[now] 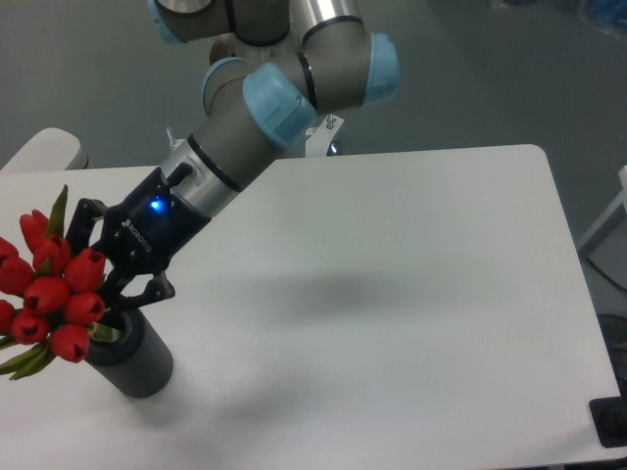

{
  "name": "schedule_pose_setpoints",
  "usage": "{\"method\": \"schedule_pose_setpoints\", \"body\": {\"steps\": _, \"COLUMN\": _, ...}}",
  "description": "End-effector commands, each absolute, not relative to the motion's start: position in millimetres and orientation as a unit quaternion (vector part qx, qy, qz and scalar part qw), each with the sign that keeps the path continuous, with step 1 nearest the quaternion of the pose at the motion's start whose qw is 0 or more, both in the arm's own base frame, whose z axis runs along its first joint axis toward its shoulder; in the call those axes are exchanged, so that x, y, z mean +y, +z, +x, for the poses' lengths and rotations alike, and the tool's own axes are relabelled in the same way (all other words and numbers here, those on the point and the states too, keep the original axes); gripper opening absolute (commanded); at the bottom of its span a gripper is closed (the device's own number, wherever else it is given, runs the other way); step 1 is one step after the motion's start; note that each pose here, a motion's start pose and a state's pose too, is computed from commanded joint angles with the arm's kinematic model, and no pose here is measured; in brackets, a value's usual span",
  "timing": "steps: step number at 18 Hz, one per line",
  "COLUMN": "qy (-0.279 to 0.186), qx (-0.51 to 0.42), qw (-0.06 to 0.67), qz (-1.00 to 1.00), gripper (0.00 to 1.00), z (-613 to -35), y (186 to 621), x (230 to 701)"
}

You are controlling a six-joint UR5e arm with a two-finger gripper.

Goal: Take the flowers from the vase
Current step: 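Lift the gripped tulips straight up out of the grey vase, then carry the tulip bunch away from the vase over the table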

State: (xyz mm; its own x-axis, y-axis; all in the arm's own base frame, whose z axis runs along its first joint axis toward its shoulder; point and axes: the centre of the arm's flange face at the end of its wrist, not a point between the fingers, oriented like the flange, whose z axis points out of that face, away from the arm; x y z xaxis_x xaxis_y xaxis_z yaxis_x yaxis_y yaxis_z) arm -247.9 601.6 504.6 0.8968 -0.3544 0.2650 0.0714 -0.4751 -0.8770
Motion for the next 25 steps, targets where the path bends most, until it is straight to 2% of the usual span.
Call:
{"method": "schedule_pose_setpoints", "body": {"steps": 6, "qy": -0.225, "qx": 0.06, "qw": 0.528, "qz": -0.817, "gripper": 0.34, "z": -274.4, "y": 531.1, "x": 586.6}}
{"method": "schedule_pose_setpoints", "body": {"steps": 8, "qy": -0.216, "qx": 0.058, "qw": 0.536, "qz": -0.814, "gripper": 0.34, "z": -285.9, "y": 542.4, "x": 582.4}}
{"method": "schedule_pose_setpoints", "body": {"steps": 12, "qy": -0.2, "qx": 0.052, "qw": 0.54, "qz": -0.816, "gripper": 0.34, "z": -315.2, "y": 532.9, "x": 577.2}}
{"method": "schedule_pose_setpoints", "body": {"steps": 17, "qy": -0.159, "qx": 0.063, "qw": 0.547, "qz": -0.82, "gripper": 0.34, "z": -371.3, "y": 504.8, "x": 564.7}}
{"method": "schedule_pose_setpoints", "body": {"steps": 25, "qy": -0.074, "qx": 0.094, "qw": 0.557, "qz": -0.822, "gripper": 0.34, "z": -439.9, "y": 491.1, "x": 528.0}}
